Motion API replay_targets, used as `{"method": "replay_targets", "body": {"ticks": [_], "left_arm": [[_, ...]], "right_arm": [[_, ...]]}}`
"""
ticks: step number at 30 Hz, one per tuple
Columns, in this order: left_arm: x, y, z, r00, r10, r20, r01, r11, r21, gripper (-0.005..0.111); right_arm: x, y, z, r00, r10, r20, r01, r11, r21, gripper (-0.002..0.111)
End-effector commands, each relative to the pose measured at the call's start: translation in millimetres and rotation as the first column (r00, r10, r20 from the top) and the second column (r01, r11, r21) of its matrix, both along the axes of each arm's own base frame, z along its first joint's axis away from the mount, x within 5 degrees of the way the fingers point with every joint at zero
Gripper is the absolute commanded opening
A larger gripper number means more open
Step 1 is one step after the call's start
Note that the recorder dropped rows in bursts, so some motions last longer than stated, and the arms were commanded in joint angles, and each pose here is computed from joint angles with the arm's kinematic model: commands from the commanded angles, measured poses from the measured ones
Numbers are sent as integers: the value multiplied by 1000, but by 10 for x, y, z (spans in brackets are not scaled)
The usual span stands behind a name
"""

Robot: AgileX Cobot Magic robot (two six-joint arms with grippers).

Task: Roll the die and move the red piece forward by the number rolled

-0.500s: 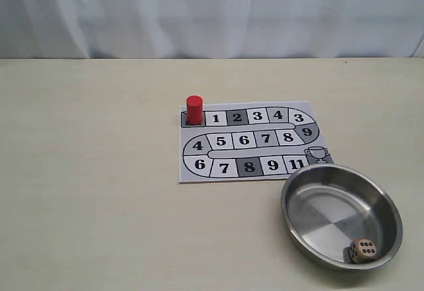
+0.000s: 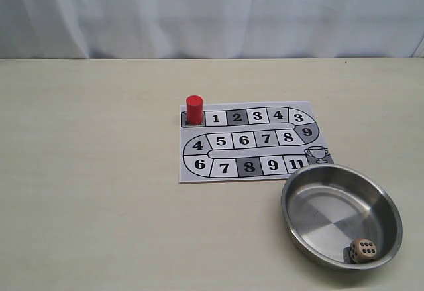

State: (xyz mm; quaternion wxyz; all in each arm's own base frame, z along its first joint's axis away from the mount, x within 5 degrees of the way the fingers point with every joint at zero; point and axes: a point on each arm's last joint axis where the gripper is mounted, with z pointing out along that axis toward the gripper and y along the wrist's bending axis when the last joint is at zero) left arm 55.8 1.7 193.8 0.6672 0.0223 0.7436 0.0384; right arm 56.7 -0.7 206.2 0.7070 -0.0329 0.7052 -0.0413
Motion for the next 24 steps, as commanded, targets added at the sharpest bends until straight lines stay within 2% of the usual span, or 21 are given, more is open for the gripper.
{"method": "replay_targets", "body": {"ticks": [1, 6, 10, 16, 24], "left_arm": [[2, -2, 24, 1000, -2, 7, 2, 1000, -11, 0], [2, -2, 24, 1000, -2, 7, 2, 1000, -11, 0], [2, -2, 24, 1000, -2, 7, 2, 1000, -11, 0], [2, -2, 24, 1000, -2, 7, 2, 1000, -11, 0], [3, -2, 25, 1000, -2, 8, 2, 1000, -11, 0]], "right_arm": [[-16, 2, 131, 995, 3, 98, -9, 998, 64, 4], [-127, 7, 578, 979, 7, 204, -40, 987, 155, 4], [-290, 16, 981, 965, 16, 263, -58, 987, 151, 4], [-234, 28, 1355, 989, 29, 145, -50, 988, 146, 4], [270, 53, 1628, 995, 62, -82, -44, 978, 206, 4]]}}
